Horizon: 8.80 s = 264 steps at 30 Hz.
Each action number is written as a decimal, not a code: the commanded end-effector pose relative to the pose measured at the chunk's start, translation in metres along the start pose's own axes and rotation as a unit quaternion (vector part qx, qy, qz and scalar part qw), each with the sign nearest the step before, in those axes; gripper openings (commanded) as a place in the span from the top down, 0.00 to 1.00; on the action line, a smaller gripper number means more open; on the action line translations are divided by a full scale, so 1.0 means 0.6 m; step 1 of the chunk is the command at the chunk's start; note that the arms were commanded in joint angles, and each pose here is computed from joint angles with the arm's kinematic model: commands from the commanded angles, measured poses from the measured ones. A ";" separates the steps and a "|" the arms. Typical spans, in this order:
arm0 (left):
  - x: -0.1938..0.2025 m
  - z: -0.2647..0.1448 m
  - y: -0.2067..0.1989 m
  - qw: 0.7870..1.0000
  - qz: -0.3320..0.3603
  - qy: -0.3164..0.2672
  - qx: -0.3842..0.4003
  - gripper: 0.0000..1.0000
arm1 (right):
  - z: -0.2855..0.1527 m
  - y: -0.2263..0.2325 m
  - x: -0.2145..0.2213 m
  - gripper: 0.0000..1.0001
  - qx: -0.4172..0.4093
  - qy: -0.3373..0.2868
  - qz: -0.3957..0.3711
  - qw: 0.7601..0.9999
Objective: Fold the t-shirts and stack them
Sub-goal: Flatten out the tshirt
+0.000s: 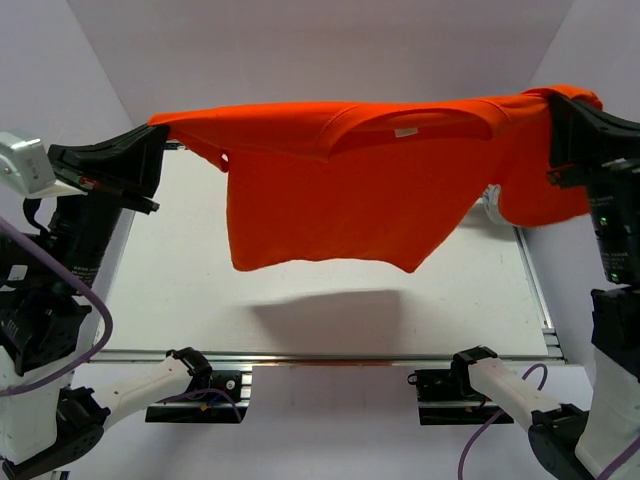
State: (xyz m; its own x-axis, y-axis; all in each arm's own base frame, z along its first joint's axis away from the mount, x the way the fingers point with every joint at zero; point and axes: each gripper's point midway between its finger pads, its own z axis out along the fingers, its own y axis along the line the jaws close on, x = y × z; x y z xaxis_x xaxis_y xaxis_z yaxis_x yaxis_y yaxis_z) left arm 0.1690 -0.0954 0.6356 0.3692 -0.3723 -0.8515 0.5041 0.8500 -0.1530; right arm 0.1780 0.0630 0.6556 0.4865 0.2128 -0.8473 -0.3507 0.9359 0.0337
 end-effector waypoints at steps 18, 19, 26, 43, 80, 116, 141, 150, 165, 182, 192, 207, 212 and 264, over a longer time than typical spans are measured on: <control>0.150 0.114 0.093 0.973 0.104 0.092 -0.183 1.00 | 0.110 -0.053 0.126 1.00 0.055 0.047 -0.037 0.997; 0.171 0.121 0.112 0.963 0.118 0.104 -0.219 1.00 | 0.120 -0.054 0.144 1.00 0.054 0.053 -0.036 0.997; 0.275 0.198 0.181 0.911 0.213 0.137 -0.325 1.00 | 0.227 -0.093 0.306 1.00 0.090 0.114 -0.038 0.989; 0.255 0.303 0.299 0.894 0.261 0.096 -0.352 1.00 | 0.378 -0.135 0.346 1.00 0.118 0.043 -0.094 0.988; 0.839 -0.415 -0.040 0.676 -0.268 0.684 0.047 1.00 | -0.431 -0.105 0.888 1.00 0.306 0.688 0.069 0.654; 1.033 0.005 0.257 0.763 0.034 0.607 -0.219 0.00 | -0.317 -0.004 0.943 0.10 0.155 0.649 0.166 0.726; 0.944 -0.477 0.140 0.550 -0.249 0.725 -0.330 0.00 | -0.142 0.090 1.171 0.10 -0.038 0.700 0.112 0.704; 0.820 -0.309 0.192 0.720 -0.137 0.614 -0.294 0.00 | -0.064 0.133 1.068 0.10 -0.091 0.618 0.116 0.772; 0.841 -0.181 0.332 0.739 -0.032 0.558 -0.375 0.00 | 0.036 0.091 1.162 0.10 -0.023 0.633 0.066 0.771; 0.860 -0.238 0.366 0.720 -0.028 0.573 -0.390 0.00 | -0.012 0.050 1.281 0.10 0.021 0.680 0.015 0.732; 0.863 -0.243 0.377 0.719 -0.011 0.578 -0.385 0.00 | 0.092 0.025 1.308 0.10 -0.016 0.604 0.017 0.797; 0.914 -0.194 0.390 0.730 -0.014 0.586 -0.351 0.00 | 0.251 0.052 1.139 0.10 -0.123 0.443 -0.042 0.887; 0.937 -0.171 0.381 0.747 -0.045 0.581 -0.321 0.00 | 0.194 0.057 1.034 0.10 -0.095 0.504 0.006 0.859; 0.871 -0.092 0.327 0.832 -0.104 0.523 -0.156 0.00 | -0.156 -0.106 1.150 0.10 0.091 0.732 0.093 0.669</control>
State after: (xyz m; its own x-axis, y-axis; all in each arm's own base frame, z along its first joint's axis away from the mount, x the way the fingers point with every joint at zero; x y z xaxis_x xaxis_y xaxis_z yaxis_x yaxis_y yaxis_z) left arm 0.4333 -0.0895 0.1127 -0.6837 -0.1175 -0.7203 0.1317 0.9509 -0.2802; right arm 0.4297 0.1512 0.0287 -0.9182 0.0136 -0.3960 -0.0938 0.9635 0.2506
